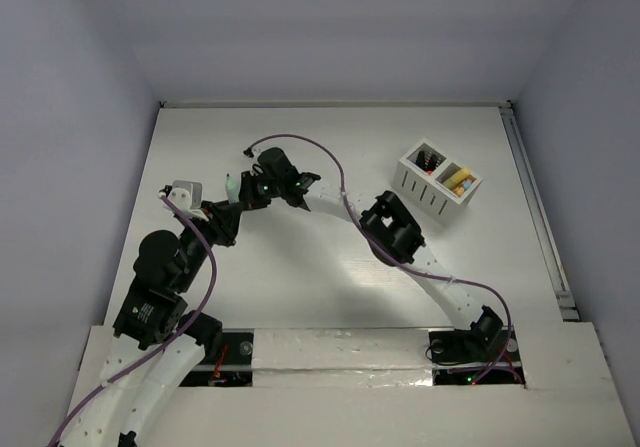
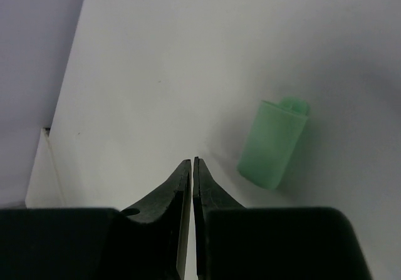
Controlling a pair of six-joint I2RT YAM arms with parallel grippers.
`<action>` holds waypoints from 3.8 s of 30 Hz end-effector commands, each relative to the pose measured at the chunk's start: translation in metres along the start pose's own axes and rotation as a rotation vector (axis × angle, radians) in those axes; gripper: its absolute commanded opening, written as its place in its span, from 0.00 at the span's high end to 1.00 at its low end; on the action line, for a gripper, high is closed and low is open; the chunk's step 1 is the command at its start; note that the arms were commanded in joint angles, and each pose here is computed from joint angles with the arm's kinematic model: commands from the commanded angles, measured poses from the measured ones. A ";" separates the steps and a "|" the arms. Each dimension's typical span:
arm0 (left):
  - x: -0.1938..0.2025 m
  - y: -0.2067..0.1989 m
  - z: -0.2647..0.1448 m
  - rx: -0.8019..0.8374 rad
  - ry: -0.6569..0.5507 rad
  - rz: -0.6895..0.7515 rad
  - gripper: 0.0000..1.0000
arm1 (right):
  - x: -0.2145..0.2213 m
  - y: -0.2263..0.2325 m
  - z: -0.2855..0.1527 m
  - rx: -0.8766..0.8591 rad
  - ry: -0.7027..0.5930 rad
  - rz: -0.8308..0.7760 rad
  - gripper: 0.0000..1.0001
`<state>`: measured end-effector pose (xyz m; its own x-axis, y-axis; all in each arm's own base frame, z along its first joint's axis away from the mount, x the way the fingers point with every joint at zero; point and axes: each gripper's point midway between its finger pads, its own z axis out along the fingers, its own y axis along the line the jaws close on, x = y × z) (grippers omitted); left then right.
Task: Sort the stationery into containers
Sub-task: Move the pen cap to the center of the board, then pick up the pen cap from the center of the board.
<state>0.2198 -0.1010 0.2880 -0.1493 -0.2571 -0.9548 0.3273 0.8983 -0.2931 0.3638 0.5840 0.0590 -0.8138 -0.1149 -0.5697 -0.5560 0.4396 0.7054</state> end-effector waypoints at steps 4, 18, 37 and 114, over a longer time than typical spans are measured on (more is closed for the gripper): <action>-0.026 -0.012 -0.004 0.044 -0.075 0.009 1.00 | -0.018 -0.009 0.006 0.069 -0.087 0.013 0.89; -0.026 -0.013 -0.004 0.046 -0.074 0.012 1.00 | -0.032 -0.062 -0.027 0.286 -0.188 0.031 0.88; -0.025 -0.012 -0.003 0.046 -0.072 0.011 1.00 | -0.054 -0.048 -0.050 0.307 -0.220 -0.032 0.40; -0.007 -0.047 -0.001 0.231 0.004 -0.022 1.00 | -0.012 -0.031 -0.203 0.546 -0.341 -0.232 1.00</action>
<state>0.2084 -0.1278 0.2862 -0.1988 -0.2360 -0.9512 0.4538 0.8381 -0.3028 0.3319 0.3803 0.0421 -0.6356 -0.2516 -0.7299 -0.4907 0.8615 0.1304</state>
